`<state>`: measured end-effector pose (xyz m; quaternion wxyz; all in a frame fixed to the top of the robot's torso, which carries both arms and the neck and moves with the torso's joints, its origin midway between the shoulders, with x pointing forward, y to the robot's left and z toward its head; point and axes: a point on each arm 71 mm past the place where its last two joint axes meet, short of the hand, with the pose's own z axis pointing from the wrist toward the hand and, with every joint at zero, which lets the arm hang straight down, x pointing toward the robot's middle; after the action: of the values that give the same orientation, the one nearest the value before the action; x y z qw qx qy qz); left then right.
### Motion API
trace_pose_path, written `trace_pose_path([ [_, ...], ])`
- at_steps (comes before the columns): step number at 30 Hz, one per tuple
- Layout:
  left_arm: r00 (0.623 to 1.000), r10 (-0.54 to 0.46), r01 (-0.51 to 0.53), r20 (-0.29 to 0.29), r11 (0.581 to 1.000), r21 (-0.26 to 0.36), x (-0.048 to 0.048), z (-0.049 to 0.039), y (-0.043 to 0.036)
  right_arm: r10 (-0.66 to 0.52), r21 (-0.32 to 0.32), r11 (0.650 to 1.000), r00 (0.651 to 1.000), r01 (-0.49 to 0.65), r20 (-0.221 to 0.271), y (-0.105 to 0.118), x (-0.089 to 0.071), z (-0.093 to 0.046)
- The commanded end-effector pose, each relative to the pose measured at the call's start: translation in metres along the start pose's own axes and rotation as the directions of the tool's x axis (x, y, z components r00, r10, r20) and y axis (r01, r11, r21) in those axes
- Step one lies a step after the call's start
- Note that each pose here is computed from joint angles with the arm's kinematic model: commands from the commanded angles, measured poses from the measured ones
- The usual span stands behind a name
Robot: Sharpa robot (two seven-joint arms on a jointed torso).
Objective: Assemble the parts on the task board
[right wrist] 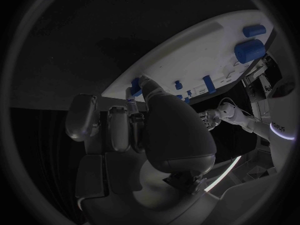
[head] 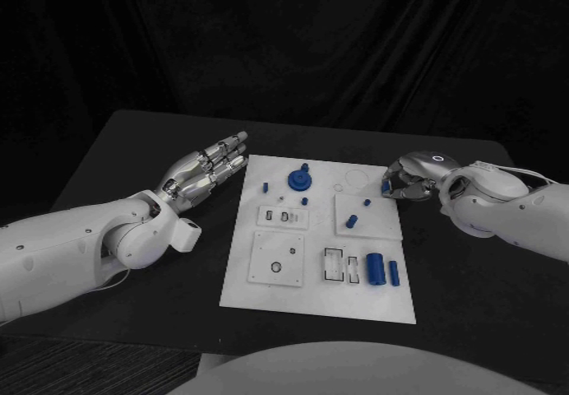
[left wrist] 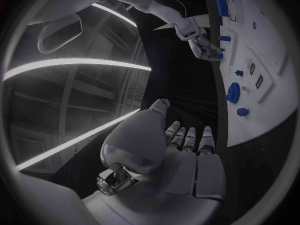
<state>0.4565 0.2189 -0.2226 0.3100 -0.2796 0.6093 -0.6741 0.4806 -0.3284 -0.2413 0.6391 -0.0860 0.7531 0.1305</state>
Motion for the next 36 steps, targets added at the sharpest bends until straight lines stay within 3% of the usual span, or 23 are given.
trace_pose_path([
  [1,1.000,-0.010,0.010,-0.013,1.000,0.007,0.0017,0.0001,-0.0002,0.001,-0.007,1.000,0.998,0.000,0.068,0.000,-0.004,-0.001],
  [9,1.000,-0.011,0.011,-0.014,1.000,0.003,0.0015,-0.0001,0.0002,0.025,-0.029,0.999,0.991,-0.021,0.133,0.009,-0.011,-0.007],
  [16,1.000,-0.010,0.010,-0.014,1.000,0.000,0.0013,0.0004,0.0007,0.061,-0.111,0.993,0.985,-0.043,0.163,0.043,-0.036,-0.005],
  [24,1.000,-0.012,0.012,-0.020,1.000,-0.001,0.0027,0.0025,0.0013,0.087,-0.247,0.967,0.992,-0.063,0.087,0.104,-0.043,0.003],
  [36,1.000,-0.016,0.016,-0.027,1.000,-0.001,0.0047,0.0044,0.0017,0.073,-0.325,0.942,0.997,-0.082,-0.037,0.157,-0.012,0.025],
])
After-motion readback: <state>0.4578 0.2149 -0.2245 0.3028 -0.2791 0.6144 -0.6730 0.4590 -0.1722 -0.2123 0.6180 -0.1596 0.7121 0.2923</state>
